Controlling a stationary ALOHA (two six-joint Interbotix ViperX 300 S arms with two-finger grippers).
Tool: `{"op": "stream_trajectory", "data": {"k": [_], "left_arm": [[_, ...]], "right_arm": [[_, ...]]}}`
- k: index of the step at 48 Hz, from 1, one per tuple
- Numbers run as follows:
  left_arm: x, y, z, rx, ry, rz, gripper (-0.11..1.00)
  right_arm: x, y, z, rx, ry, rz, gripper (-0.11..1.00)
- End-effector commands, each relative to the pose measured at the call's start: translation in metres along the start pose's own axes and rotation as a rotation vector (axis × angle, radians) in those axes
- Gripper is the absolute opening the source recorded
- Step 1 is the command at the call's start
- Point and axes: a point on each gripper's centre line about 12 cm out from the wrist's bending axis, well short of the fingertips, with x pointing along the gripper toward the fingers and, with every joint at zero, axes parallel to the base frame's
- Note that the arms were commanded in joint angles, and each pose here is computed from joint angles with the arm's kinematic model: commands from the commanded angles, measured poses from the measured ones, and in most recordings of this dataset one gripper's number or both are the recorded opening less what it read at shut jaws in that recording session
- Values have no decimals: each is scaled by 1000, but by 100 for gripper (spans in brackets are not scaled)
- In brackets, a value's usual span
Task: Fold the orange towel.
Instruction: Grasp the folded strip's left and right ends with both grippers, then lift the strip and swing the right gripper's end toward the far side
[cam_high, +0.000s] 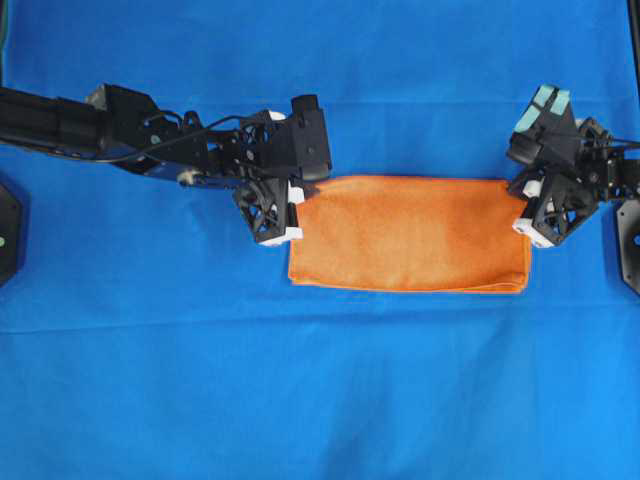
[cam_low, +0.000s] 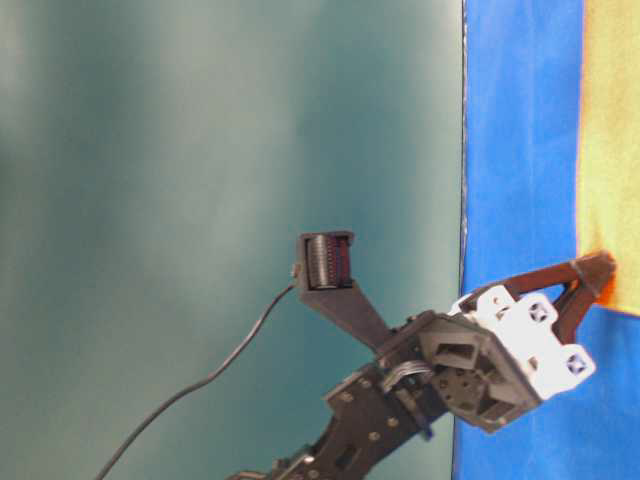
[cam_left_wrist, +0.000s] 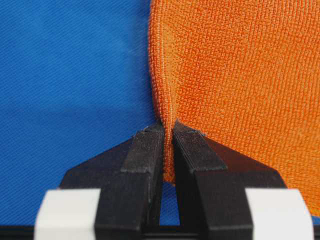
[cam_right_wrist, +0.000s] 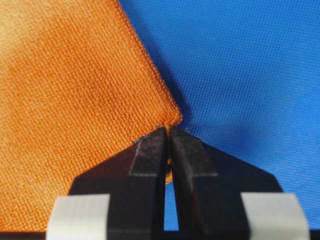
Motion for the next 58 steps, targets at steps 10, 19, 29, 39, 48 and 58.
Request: {"op": "stream_trajectory", "data": {"k": [10,19,29,39,48,58], "left_arm": [[-58,-3,45,5,-114,-5,1],[-92,-12,66,26,-162,-23,1],[-114,-15,75,30,-191,-27,1],[-118,-19,77,38,-203,-35,1],[-118,-30,78,55,-219,-54,1],[-120,-56,82,96,-284,-99,1]], "right_arm": [[-43,1,32,15,-125,-15,2],[-79,3,44,14,-206,-8,2],[-109,11,49,-3,-303,44,2],[-118,11,49,-6,-338,57,2],[-109,7,54,-26,-324,8,2],[-95,-13,74,-16,-328,-90,2]]}}
